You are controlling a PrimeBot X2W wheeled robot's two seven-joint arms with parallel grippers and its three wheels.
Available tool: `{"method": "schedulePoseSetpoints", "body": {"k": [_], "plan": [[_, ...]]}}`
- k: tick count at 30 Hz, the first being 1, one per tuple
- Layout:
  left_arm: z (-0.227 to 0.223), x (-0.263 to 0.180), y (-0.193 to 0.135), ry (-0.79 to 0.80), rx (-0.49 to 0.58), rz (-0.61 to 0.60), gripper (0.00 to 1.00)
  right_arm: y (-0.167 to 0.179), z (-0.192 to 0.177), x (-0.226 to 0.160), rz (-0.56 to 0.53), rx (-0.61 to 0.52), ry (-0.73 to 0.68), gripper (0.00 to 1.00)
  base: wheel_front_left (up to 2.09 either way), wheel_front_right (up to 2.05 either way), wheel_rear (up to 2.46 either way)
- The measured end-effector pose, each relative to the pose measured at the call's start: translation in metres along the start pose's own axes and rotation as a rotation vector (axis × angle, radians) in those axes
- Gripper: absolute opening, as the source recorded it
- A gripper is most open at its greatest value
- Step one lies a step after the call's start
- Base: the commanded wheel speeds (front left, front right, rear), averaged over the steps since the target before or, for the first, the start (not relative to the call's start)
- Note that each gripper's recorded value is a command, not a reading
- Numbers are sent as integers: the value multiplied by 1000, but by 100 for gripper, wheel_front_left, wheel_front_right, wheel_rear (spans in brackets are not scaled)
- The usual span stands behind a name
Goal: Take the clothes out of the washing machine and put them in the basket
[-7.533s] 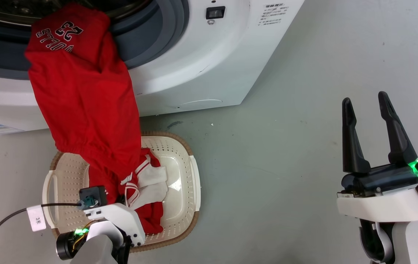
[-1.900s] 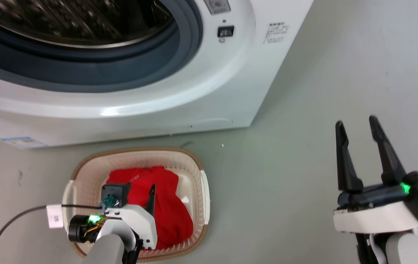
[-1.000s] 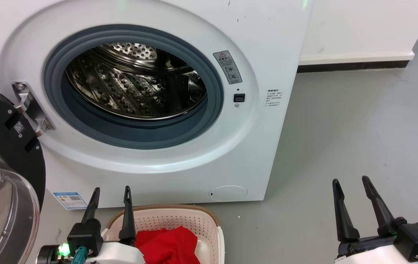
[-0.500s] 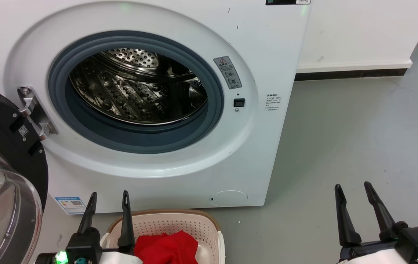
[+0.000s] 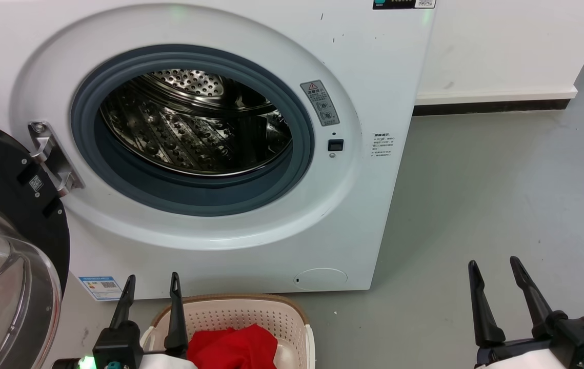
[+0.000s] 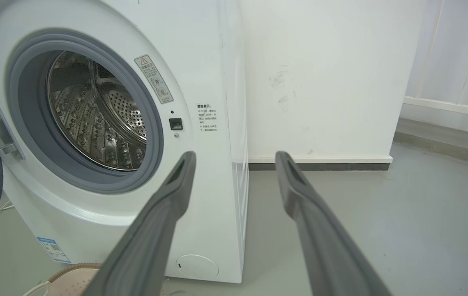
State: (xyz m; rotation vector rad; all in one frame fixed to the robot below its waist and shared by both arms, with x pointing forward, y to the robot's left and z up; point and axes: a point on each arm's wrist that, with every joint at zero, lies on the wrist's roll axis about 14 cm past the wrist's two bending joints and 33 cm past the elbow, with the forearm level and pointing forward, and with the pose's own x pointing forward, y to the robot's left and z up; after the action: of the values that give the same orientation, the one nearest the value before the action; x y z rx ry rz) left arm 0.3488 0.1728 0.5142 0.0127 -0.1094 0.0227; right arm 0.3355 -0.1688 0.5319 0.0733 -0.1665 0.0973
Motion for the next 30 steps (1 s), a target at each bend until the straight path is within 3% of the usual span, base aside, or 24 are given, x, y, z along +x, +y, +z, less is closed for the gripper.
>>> {"method": "schedulePoseSetpoints", "body": {"k": [9,10,16,30], "plan": [[-2,-1,1,7,-4,4,100,1,2,-1,2,-4,-5,100,0,0,0],[-3,-1,1,9,-3,4,0,1,1,-2,3,-5,-3,0,0,0,0],[-26,-9,2,92,-17,11,0,-1,-16,-7,-8,14,54,0,0,0,0],[-38,-7,13,166,-296,77,0,-13,-25,-5,-83,288,84,0,0,0,0]]}}
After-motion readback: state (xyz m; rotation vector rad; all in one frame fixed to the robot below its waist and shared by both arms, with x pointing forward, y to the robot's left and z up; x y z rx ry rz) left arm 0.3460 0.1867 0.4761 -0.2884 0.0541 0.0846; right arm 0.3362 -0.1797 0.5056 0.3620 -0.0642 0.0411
